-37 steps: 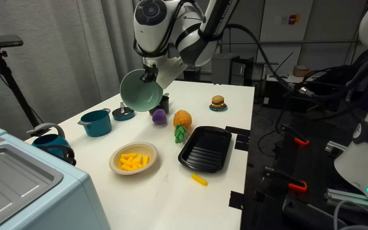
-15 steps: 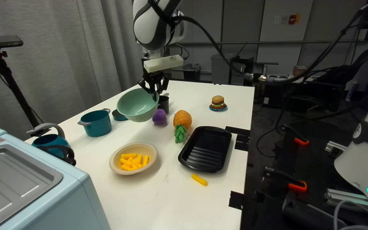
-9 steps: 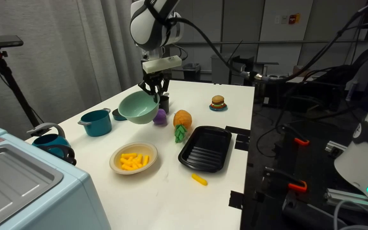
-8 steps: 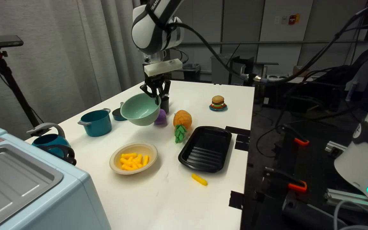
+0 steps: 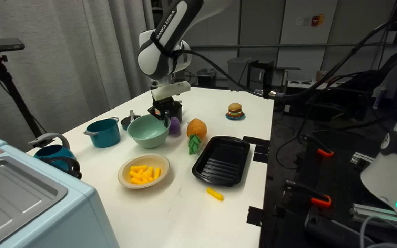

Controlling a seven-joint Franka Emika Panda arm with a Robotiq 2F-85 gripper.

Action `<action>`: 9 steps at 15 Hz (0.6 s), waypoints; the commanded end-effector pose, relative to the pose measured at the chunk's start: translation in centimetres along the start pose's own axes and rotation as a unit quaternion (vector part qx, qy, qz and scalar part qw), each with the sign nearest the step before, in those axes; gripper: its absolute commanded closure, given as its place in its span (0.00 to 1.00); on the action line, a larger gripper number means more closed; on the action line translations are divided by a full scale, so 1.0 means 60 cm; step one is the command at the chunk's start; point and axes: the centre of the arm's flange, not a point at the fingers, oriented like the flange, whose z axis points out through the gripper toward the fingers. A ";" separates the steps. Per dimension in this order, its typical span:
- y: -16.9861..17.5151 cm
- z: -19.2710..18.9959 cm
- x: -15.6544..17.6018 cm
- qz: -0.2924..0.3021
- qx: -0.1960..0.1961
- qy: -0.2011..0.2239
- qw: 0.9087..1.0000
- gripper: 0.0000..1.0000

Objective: Pour the contents in the green bowl onto the white plate on the left

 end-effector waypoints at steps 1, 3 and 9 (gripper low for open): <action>-0.017 0.002 0.036 -0.004 0.013 -0.004 1.000 0.98; -0.011 0.000 0.043 -0.006 0.013 -0.002 1.000 0.98; 0.014 0.010 0.050 0.000 0.009 -0.005 1.000 0.50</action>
